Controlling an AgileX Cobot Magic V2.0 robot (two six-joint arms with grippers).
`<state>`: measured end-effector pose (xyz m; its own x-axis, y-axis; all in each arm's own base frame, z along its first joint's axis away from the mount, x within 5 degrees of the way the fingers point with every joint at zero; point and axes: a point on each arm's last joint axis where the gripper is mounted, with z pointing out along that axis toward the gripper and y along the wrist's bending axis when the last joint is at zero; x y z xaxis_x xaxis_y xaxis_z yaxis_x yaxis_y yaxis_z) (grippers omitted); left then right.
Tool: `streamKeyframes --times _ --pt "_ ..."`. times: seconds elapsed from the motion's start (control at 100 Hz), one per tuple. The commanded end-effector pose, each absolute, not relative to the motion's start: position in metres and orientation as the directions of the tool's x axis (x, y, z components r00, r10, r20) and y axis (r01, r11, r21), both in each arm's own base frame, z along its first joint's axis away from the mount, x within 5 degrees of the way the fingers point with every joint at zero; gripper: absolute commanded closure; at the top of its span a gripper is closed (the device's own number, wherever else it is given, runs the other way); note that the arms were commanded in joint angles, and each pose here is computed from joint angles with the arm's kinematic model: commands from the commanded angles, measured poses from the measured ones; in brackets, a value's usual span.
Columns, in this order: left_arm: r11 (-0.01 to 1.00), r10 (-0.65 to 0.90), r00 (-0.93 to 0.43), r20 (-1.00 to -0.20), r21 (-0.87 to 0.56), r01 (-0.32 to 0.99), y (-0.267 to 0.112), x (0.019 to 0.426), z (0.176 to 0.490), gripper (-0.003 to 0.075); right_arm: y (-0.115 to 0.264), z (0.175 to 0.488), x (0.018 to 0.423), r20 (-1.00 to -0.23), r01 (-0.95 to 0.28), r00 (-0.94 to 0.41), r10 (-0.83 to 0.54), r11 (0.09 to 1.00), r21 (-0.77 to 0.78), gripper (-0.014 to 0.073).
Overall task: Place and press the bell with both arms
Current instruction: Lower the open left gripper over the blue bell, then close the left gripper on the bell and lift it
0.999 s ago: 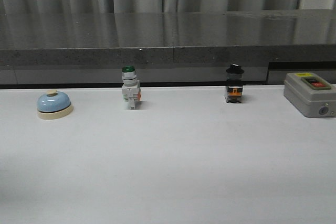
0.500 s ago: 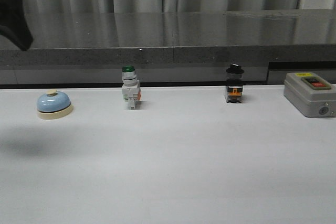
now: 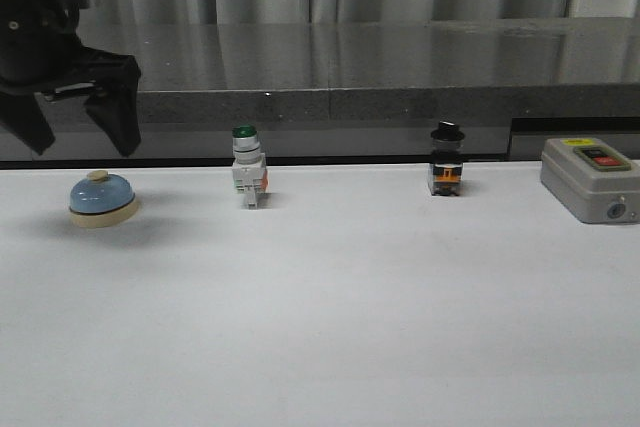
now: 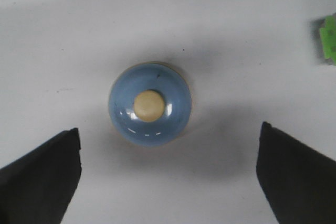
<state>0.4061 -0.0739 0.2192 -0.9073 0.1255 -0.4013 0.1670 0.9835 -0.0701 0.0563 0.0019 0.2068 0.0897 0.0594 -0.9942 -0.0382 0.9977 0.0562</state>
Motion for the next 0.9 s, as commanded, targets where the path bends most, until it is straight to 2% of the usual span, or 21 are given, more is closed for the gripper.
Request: streamKeyframes --times 0.0,0.3,0.62,0.76,0.889 --pt "0.985 0.091 -0.88 -0.467 -0.087 0.149 -0.076 0.413 0.242 0.0084 0.002 0.22 0.053 -0.978 -0.043 0.202 0.049 0.998 0.041 0.0655" --pt "0.987 0.088 -0.889 -0.45 -0.081 0.139 -0.077 0.426 0.21 0.0084 0.002 0.22 0.053 -0.978 -0.043 0.202 0.049 0.998 0.041 0.0655" --pt "0.988 0.089 -0.881 -0.465 -0.073 0.138 -0.078 0.435 0.193 0.0094 0.002 0.22 0.053 -0.978 -0.043 0.202 0.049 0.998 0.041 0.0655" --pt "0.988 0.089 -0.883 -0.462 -0.073 0.137 -0.078 0.436 0.19 0.0169 0.002 0.22 0.053 -0.978 -0.043 0.202 0.049 0.998 0.041 0.0655" --pt "0.988 0.088 -0.879 -0.468 -0.073 0.137 -0.078 0.437 0.19 0.0349 0.002 0.22 0.053 -0.978 -0.043 0.202 0.049 0.998 0.041 0.0655"
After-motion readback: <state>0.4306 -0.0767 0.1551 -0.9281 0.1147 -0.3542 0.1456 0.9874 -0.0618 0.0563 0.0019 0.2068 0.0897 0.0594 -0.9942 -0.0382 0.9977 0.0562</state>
